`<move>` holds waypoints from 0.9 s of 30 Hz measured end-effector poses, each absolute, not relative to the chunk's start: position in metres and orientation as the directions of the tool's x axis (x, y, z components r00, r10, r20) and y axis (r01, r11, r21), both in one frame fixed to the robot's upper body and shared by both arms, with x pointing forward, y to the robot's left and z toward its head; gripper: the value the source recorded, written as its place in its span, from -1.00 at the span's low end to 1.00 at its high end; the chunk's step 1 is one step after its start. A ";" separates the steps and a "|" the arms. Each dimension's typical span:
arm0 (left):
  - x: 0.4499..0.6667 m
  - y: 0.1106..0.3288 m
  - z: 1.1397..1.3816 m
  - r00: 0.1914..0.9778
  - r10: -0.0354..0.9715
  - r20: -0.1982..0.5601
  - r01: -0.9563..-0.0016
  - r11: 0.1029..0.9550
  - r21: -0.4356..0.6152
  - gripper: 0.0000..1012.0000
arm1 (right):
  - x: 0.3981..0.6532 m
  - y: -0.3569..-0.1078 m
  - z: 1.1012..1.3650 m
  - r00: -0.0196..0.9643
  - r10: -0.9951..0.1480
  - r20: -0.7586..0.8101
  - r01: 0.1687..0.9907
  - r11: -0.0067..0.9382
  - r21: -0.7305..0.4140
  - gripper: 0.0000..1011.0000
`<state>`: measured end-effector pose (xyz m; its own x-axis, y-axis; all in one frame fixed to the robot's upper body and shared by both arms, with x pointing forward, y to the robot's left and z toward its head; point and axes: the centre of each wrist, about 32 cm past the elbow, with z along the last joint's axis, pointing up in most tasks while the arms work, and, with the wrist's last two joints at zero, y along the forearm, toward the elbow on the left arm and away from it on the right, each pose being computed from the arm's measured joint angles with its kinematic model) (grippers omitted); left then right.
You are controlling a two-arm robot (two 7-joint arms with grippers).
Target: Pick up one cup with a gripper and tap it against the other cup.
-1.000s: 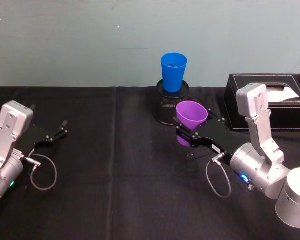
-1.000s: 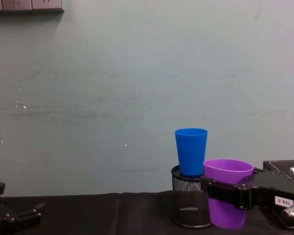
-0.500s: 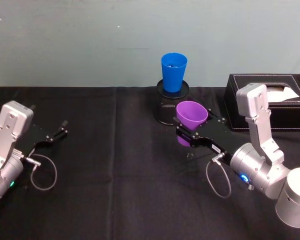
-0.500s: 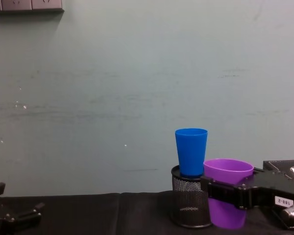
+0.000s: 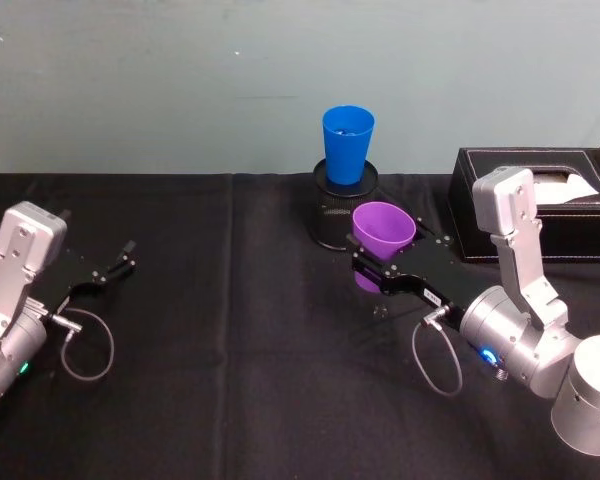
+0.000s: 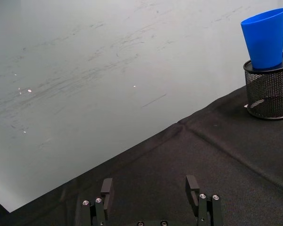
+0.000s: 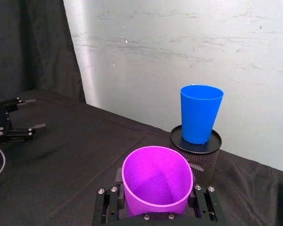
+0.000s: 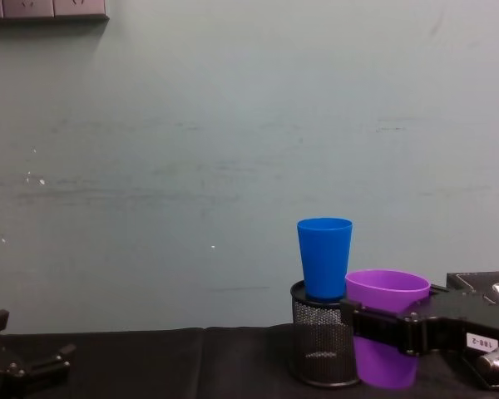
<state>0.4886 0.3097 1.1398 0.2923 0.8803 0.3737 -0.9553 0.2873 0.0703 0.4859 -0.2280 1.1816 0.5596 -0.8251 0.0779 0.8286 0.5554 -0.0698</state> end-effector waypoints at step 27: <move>0.489 0.310 1.140 0.292 0.880 0.374 -0.955 0.287 0.070 0.98 | 0.486 -0.228 1.182 0.560 -0.825 0.078 0.829 0.555 -0.070 0.43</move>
<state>0.4886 0.3097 1.1398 0.2922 0.8803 0.3737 -0.9553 0.2873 0.0703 0.4859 -0.2280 1.1816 0.5596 -0.8251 0.0779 0.8286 0.5554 -0.0698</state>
